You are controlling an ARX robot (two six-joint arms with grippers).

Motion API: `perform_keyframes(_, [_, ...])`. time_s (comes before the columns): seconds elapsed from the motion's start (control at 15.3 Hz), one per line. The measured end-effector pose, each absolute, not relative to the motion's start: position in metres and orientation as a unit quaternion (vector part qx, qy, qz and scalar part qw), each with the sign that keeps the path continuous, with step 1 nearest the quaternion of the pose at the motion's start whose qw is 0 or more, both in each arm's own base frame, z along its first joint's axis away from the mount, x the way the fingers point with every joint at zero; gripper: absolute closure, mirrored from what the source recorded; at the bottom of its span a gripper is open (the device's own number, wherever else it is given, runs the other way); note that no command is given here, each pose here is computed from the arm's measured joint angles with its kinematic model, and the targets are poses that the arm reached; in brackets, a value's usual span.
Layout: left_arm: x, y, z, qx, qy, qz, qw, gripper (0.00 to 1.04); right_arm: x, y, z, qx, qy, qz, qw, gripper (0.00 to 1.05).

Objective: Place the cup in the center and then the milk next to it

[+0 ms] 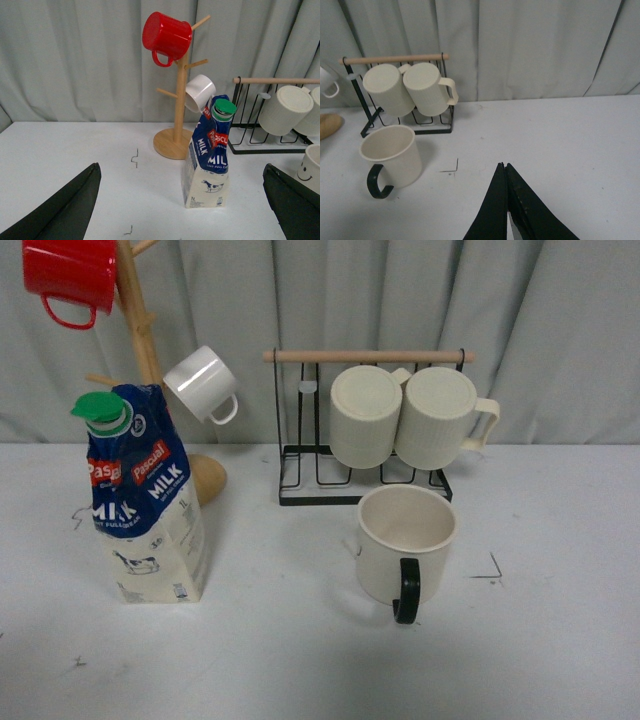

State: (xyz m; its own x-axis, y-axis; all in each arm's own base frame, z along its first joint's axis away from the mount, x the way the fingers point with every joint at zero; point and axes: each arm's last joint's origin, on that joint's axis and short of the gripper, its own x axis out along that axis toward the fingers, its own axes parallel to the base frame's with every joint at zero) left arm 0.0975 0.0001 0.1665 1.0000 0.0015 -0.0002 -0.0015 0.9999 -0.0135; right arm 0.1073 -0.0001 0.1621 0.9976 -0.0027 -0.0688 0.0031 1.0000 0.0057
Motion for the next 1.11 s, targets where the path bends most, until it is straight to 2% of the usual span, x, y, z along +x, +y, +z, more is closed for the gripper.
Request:
perform_keyframes(0.07, [0.0975, 0.0001, 0.1665, -0.007, 0.000, 0.000, 1.000, 0.07, 0.0980, -0.0001, 0.1692, 0.003, -0.012, -0.001, 1.000, 1.03])
perform_keyframes(0.2, [0.0975, 0.0001, 0.1666, -0.007, 0.000, 0.001, 1.000, 0.07, 0.0975, -0.0001, 0.1657, 0.003, 0.005, -0.001, 1.000, 1.03])
perform_keyframes(0.59, [0.0975, 0.0001, 0.1665, -0.007, 0.000, 0.001, 1.000, 0.07, 0.0972, -0.0001, 0.1669, 0.002, -0.002, -0.001, 1.000, 1.01])
perform_keyframes(0.72, [0.0975, 0.0001, 0.1665, -0.007, 0.000, 0.001, 1.000, 0.07, 0.0972, -0.0001, 0.1669, 0.002, -0.002, -0.001, 1.000, 0.73])
perform_keyframes(0.85, [0.0975, 0.0001, 0.1665, -0.007, 0.000, 0.001, 1.000, 0.07, 0.0972, -0.0001, 0.1669, 0.002, -0.002, -0.001, 1.000, 0.52])
perform_keyframes(0.98, [0.0975, 0.0001, 0.1665, -0.007, 0.000, 0.001, 1.000, 0.07, 0.0972, -0.0001, 0.1669, 0.002, -0.002, -0.001, 1.000, 0.23])
perform_keyframes(1.11, [0.0975, 0.0001, 0.1665, -0.007, 0.000, 0.000, 1.000, 0.07, 0.0972, -0.0001, 0.1669, 0.002, -0.002, -0.001, 1.000, 0.04])
